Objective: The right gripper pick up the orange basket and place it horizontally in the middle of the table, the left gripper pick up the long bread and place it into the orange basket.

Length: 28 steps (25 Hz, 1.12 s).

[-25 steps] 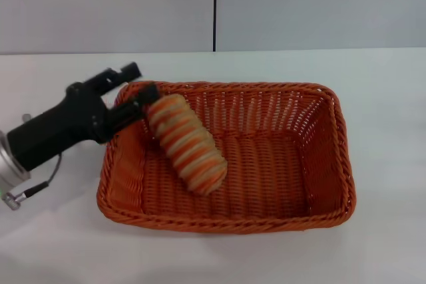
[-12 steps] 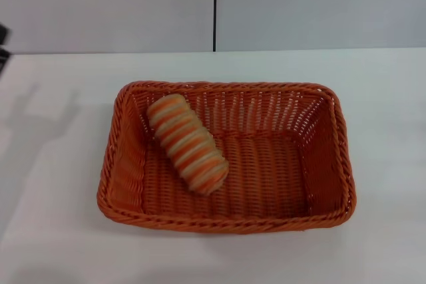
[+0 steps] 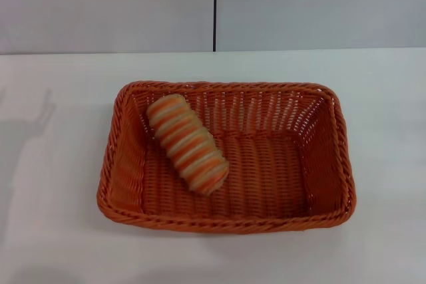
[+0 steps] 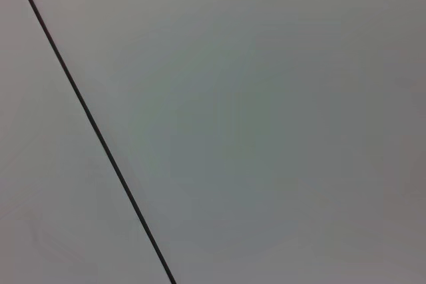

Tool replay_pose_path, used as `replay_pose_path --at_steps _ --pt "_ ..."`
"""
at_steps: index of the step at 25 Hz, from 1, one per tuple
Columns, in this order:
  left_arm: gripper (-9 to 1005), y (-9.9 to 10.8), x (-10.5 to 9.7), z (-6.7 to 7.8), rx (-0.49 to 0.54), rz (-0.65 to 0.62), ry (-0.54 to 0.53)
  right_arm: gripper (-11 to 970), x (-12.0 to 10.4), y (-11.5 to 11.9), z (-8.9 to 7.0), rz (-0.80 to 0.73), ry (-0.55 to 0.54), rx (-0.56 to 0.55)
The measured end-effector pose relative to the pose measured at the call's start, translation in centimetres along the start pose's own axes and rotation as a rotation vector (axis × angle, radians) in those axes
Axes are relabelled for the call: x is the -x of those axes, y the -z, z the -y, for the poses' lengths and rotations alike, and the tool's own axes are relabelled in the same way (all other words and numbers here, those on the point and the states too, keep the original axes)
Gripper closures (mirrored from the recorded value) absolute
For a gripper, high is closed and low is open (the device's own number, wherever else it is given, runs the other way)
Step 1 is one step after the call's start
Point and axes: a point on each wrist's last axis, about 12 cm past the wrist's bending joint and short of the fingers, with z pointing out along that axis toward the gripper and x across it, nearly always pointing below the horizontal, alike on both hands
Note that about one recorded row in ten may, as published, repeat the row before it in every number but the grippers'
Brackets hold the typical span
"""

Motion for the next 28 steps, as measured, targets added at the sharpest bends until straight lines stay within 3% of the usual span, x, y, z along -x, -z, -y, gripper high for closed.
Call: replay_pose_path --at_steps 28 --pt "137 -0.41 -0.22 0.55 0.005 -0.004 0.031 458 0.03 0.20 0.24 0.003 -0.003 -0.016"
